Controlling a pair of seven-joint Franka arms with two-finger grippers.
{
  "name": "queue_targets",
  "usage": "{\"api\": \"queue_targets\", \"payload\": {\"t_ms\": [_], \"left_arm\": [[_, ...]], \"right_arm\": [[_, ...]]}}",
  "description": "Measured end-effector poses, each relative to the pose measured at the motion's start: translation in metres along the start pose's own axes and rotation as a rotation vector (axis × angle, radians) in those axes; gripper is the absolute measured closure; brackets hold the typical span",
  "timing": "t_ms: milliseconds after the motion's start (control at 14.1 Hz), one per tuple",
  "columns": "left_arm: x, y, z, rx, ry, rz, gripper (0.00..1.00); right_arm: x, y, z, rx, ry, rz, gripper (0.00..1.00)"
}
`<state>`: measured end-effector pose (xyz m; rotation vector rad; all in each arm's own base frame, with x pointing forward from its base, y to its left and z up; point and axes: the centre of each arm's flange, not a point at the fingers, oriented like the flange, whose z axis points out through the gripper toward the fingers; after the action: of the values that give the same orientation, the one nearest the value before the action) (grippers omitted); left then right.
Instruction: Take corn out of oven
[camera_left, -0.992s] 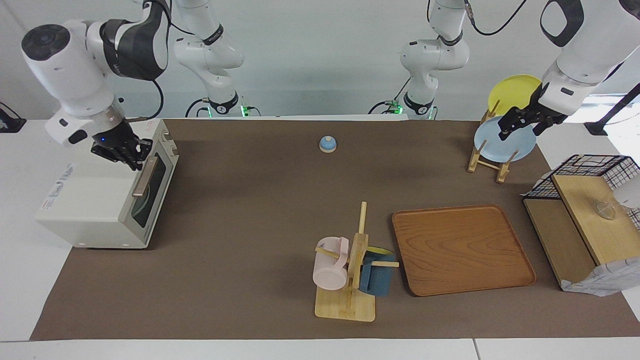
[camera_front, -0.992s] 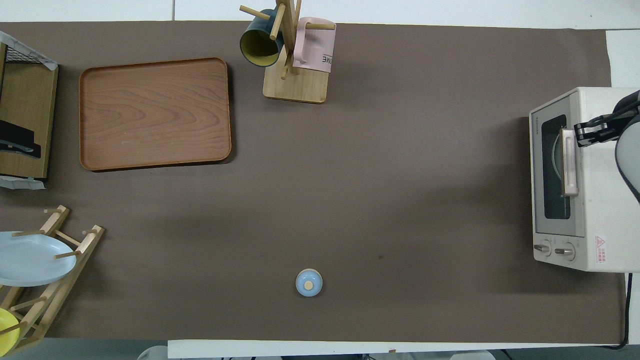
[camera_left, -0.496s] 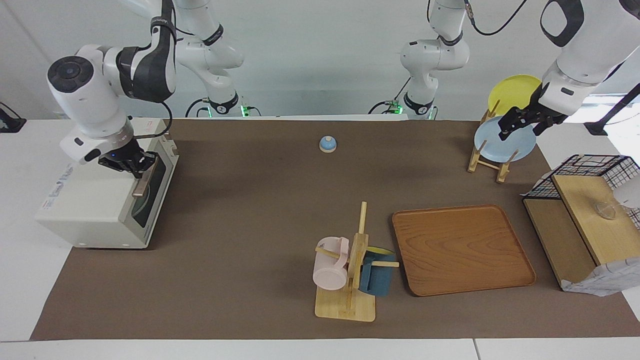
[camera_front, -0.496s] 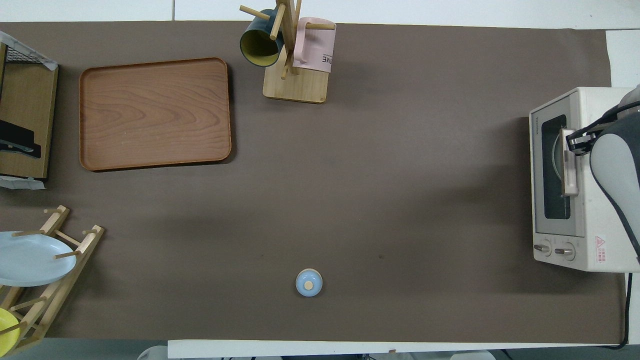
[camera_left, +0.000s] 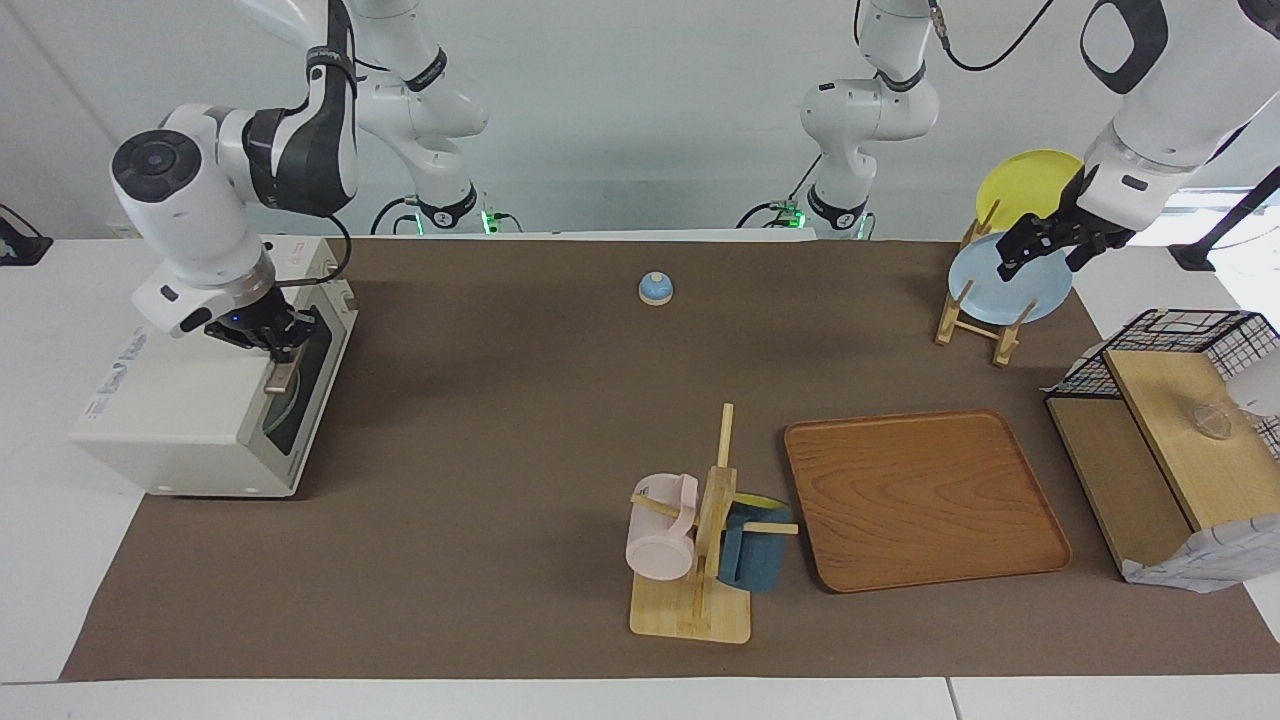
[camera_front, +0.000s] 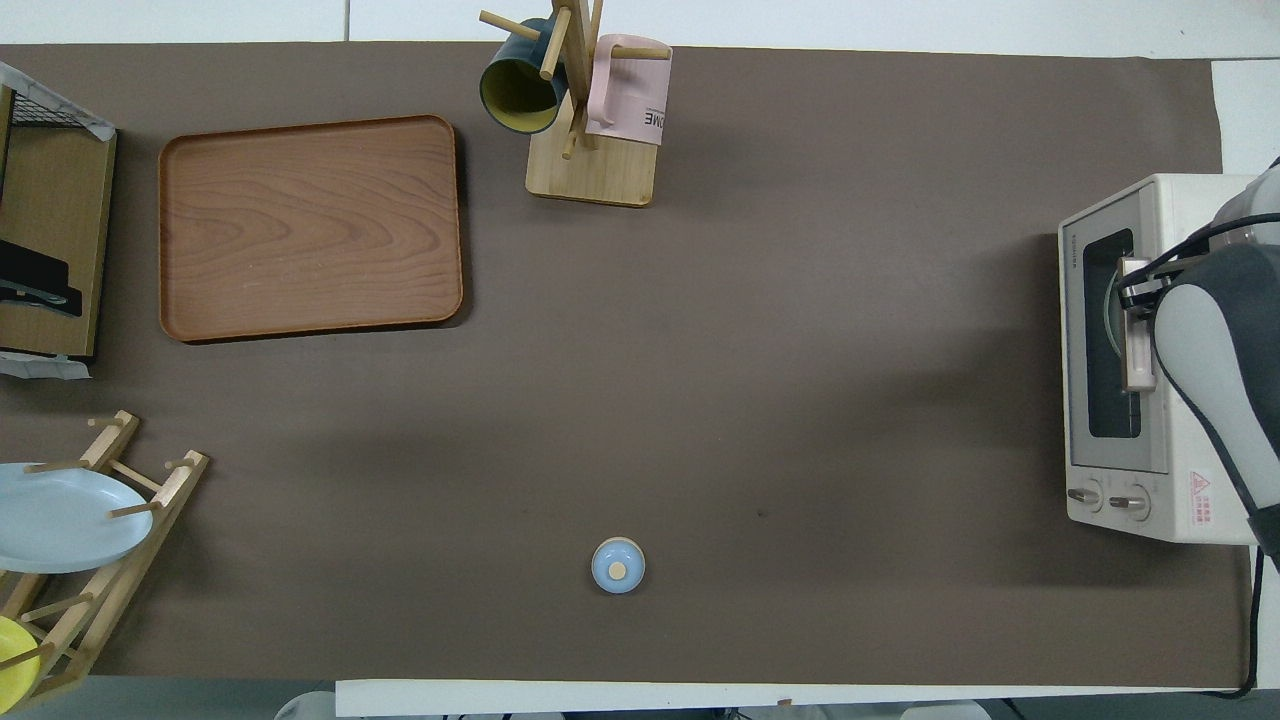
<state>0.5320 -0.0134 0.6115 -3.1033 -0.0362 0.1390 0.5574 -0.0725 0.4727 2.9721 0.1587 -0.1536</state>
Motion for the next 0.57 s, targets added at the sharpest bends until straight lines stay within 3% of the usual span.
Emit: {"api": "queue_targets", "payload": {"t_ms": [283, 567], "left_arm": [[0.000, 0.000, 0.000, 0.000, 0.000, 0.000, 0.00], [0.000, 0.000, 0.000, 0.000, 0.000, 0.000, 0.00]], "right_arm": [[0.012, -0.060, 0.007, -0.005, 0.029, 0.027, 0.99], [0.046, -0.129, 0.062, 0.009, 0.067, 0.026, 0.99]]}}
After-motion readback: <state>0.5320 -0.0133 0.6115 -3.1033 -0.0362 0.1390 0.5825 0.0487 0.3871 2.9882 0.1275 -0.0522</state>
